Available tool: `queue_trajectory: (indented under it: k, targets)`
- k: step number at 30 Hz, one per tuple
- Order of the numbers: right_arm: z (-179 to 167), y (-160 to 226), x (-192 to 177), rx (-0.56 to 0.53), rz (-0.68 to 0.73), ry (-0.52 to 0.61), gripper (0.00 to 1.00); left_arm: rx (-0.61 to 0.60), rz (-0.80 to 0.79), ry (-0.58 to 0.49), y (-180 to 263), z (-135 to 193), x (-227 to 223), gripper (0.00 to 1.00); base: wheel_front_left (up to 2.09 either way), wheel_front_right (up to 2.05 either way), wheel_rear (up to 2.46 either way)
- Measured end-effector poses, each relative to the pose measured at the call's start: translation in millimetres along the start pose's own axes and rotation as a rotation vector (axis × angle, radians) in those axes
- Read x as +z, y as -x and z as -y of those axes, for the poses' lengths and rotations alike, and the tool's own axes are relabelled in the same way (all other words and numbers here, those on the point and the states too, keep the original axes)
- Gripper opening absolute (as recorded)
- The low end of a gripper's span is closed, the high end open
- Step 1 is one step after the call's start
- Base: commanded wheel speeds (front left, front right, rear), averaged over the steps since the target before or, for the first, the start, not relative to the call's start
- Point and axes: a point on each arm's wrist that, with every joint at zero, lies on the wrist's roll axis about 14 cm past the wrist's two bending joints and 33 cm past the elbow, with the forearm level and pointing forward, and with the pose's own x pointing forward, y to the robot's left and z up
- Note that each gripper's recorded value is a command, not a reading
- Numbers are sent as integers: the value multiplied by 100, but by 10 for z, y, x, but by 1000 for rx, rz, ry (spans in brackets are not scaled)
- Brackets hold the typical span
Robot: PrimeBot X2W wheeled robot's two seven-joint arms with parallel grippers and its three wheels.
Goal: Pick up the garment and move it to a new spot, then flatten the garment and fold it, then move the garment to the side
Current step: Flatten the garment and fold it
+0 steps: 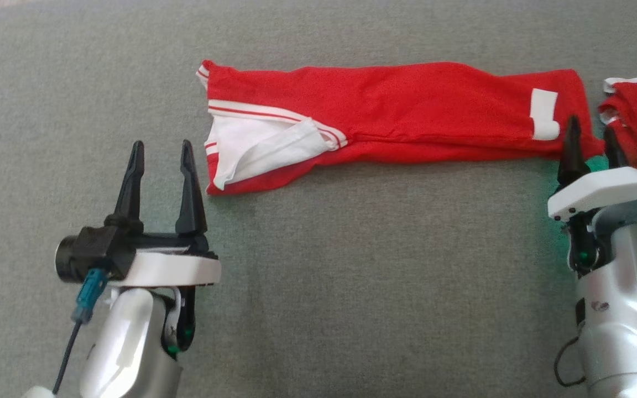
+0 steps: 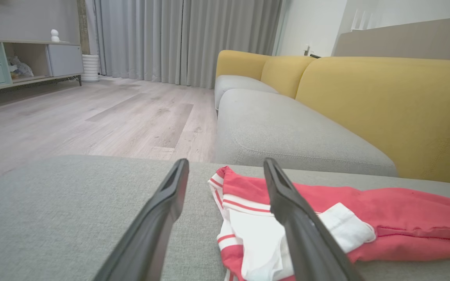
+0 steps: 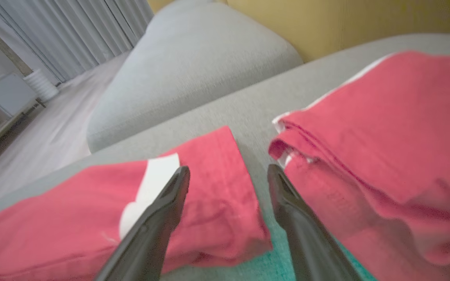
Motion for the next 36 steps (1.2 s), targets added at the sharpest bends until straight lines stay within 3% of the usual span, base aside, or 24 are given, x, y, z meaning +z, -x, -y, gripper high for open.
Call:
queue_trajectory:
  k: [5,10,11,12,22,30,36]
  targets:
    - [87,-53,-337,-40,-113,-2,100,8,-11,-11,-24,-47,-48,100,0,0,0]
    - [58,-128,-347,-39,-136,12,100,10,-14,-10,-26,-67,-64,100,0,0,0]
    - [50,-140,-349,-37,-141,15,79,10,-14,-11,-27,-76,-63,100,0,0,0]
    - [43,-149,-347,-36,-145,18,0,13,-13,-14,-29,-88,-62,100,0,0,0]
    - [99,-44,-156,-31,-91,123,0,-11,15,-17,-64,-6,41,100,0,0,0]
    - [715,131,663,-162,87,186,0,-50,37,-21,-3,126,150,100,0,0,0]
    - [615,227,920,-146,148,185,0,-47,62,-16,87,130,262,100,0,0,0]
